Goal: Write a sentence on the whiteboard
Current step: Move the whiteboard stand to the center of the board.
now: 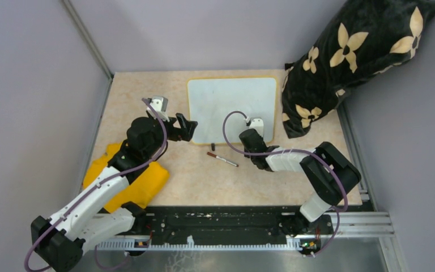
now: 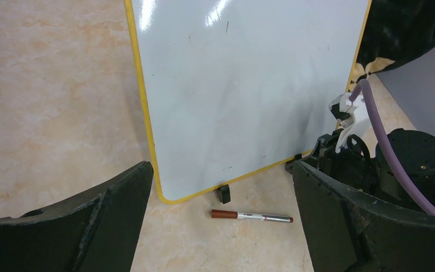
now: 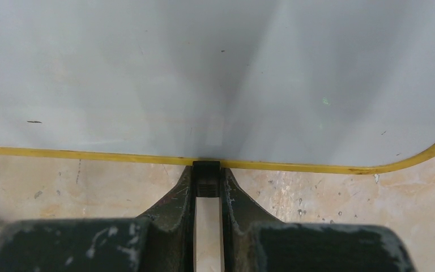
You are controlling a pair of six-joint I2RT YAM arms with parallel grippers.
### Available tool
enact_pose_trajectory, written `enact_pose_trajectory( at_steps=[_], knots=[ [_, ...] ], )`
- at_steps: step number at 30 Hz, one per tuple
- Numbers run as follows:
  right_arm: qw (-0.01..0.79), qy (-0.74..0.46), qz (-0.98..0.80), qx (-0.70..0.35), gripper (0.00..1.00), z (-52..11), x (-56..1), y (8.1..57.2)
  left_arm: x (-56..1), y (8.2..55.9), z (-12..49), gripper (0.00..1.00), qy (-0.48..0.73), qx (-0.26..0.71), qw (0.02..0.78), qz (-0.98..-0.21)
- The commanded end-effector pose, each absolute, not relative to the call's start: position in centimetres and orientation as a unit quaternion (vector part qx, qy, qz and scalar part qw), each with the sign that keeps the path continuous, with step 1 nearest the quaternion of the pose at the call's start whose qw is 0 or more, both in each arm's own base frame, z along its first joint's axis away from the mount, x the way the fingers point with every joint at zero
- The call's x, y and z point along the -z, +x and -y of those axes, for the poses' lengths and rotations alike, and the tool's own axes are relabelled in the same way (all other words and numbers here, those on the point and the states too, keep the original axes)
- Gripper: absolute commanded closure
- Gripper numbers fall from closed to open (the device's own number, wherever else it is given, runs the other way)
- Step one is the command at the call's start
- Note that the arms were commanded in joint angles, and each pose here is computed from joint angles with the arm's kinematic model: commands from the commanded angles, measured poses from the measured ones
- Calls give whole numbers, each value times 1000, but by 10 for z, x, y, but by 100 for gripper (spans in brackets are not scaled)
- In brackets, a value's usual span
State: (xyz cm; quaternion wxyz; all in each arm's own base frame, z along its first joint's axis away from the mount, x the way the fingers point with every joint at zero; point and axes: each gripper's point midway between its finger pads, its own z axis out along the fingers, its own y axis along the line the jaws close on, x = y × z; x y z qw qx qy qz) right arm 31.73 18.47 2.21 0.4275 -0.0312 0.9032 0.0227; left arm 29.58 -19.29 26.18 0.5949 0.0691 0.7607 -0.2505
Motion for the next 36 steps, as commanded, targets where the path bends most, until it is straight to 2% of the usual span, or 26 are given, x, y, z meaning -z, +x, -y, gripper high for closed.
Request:
enact_pose_trajectory(
  at_steps=[1, 22, 28, 36],
  knots=[
    [427, -20, -903, -41, 100, -191, -30, 311, -268, 296, 195, 1, 68, 257, 603, -752],
    [424, -29, -905, -35, 100, -183, -28, 303, -275, 294, 191, 1, 63, 256, 613, -745],
    [430, -26, -901, -52, 68, -188, -37, 304, -276, 294, 190, 1, 62, 255, 614, -744],
    [449, -20, -890, -81, 46, -189, -63, 299, -277, 293, 190, 1, 63, 256, 615, -743]
  ],
)
